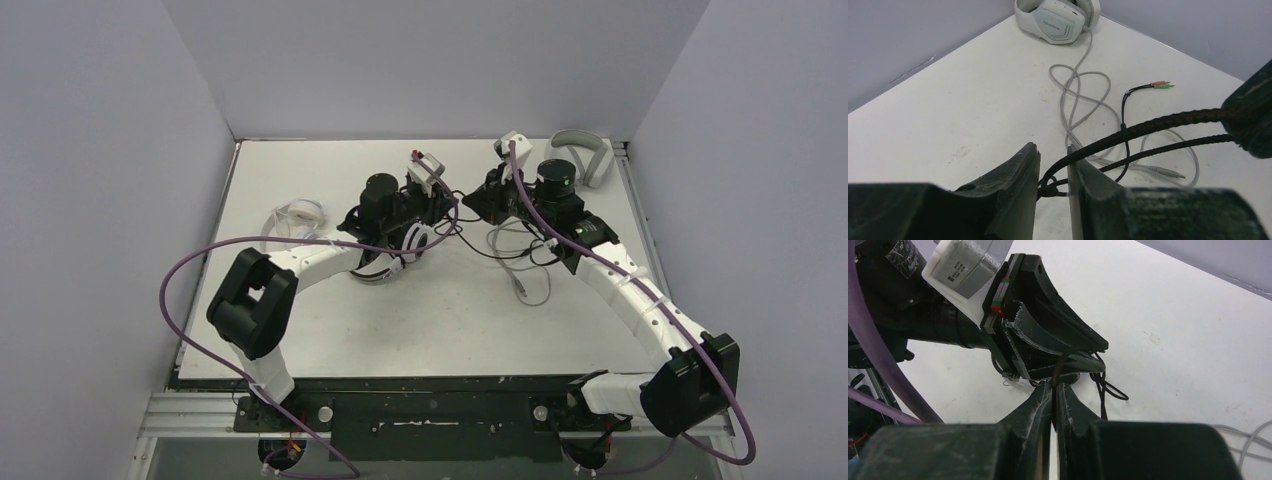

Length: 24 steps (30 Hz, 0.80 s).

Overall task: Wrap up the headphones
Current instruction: Untie the headphones cable at the center of the board.

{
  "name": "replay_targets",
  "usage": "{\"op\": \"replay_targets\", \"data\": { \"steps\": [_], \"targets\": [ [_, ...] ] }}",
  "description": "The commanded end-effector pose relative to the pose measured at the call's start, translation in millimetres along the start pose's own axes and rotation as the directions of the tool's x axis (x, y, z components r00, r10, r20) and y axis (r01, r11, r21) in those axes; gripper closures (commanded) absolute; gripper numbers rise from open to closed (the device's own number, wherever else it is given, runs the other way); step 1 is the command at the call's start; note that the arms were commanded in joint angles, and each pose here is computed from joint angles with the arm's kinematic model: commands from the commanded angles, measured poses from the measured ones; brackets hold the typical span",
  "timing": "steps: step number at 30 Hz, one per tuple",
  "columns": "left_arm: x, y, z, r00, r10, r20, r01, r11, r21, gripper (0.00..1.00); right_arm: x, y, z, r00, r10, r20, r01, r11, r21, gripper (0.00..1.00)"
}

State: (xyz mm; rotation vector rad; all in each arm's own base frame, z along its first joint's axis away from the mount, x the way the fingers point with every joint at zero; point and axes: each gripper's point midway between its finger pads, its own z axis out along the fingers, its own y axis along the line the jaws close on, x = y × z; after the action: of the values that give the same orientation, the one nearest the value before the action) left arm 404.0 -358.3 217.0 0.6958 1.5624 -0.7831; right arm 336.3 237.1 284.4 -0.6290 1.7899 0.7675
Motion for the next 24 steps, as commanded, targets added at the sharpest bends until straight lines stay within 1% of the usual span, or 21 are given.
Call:
{"op": "replay_targets", "data": {
  "steps": [1, 3, 4, 5, 7, 10, 11, 13, 16, 18, 21, 22, 24],
  "targets": [
    [-11, 10, 5, 0.999, 0.005, 0.046, -0.004, 1.000, -0.026, 0.78, -55, 2, -15, 0.987, -0.054, 0.154, 0.052, 0.998, 0.020, 1.00],
    [-6, 16, 5, 0.999, -0.017, 0.048, 0.019, 0.999, -0.044, 0.85, -58, 1, -17, 0.985, -0.054, 0.163, 0.050, 0.998, 0.028, 1.00],
    [-6, 19, 4, 0.998, -0.032, 0.053, 0.034, 0.998, -0.048, 0.90, -58, -1, -18, 0.985, -0.051, 0.164, 0.045, 0.998, 0.038, 1.00],
    [-8, 21, 2, 0.997, -0.045, 0.057, 0.048, 0.998, -0.048, 0.98, -56, -4, -18, 0.986, -0.048, 0.162, 0.040, 0.998, 0.050, 1.00],
    [-21, 23, -3, 0.995, -0.059, 0.074, 0.063, 0.997, -0.049, 1.00, -49, -12, -18, 0.989, -0.036, 0.146, 0.025, 0.996, 0.081, 1.00],
    [-55, 22, -12, 0.995, -0.046, 0.093, 0.053, 0.996, -0.073, 1.00, -29, -28, -16, 0.995, 0.004, 0.105, -0.018, 0.990, 0.141, 1.00],
    [-65, 21, -15, 0.996, -0.055, 0.077, 0.061, 0.995, -0.081, 1.00, -21, -33, -15, 0.995, 0.019, 0.096, -0.034, 0.987, 0.156, 1.00],
    [-90, 15, -21, 0.995, -0.063, 0.080, 0.069, 0.995, -0.075, 1.00, -10, -43, -14, 0.994, 0.056, 0.099, -0.074, 0.980, 0.187, 1.00],
    [-120, 4, -30, 0.991, -0.093, 0.092, 0.099, 0.993, -0.064, 1.00, -2, -57, -12, 0.989, 0.097, 0.114, -0.121, 0.966, 0.230, 0.88],
    [-127, -2, -32, 0.986, -0.146, 0.077, 0.151, 0.986, -0.067, 1.00, 1, -63, -5, 0.988, 0.115, 0.104, -0.137, 0.961, 0.241, 0.73],
    [-129, -6, -30, 0.972, -0.235, 0.018, 0.236, 0.968, -0.085, 1.00, 2, -58, 2, 0.991, 0.109, 0.084, -0.123, 0.972, 0.198, 0.66],
    [-121, -6, -31, 0.961, -0.275, -0.027, 0.271, 0.956, -0.108, 1.00, -2, -52, 3, 0.990, 0.091, 0.104, -0.108, 0.979, 0.170, 0.65],
    [-117, -6, -30, 0.940, -0.338, -0.053, 0.328, 0.935, -0.136, 1.00, -3, -45, 1, 0.990, 0.069, 0.127, -0.087, 0.986, 0.144, 0.59]
  ]
}}
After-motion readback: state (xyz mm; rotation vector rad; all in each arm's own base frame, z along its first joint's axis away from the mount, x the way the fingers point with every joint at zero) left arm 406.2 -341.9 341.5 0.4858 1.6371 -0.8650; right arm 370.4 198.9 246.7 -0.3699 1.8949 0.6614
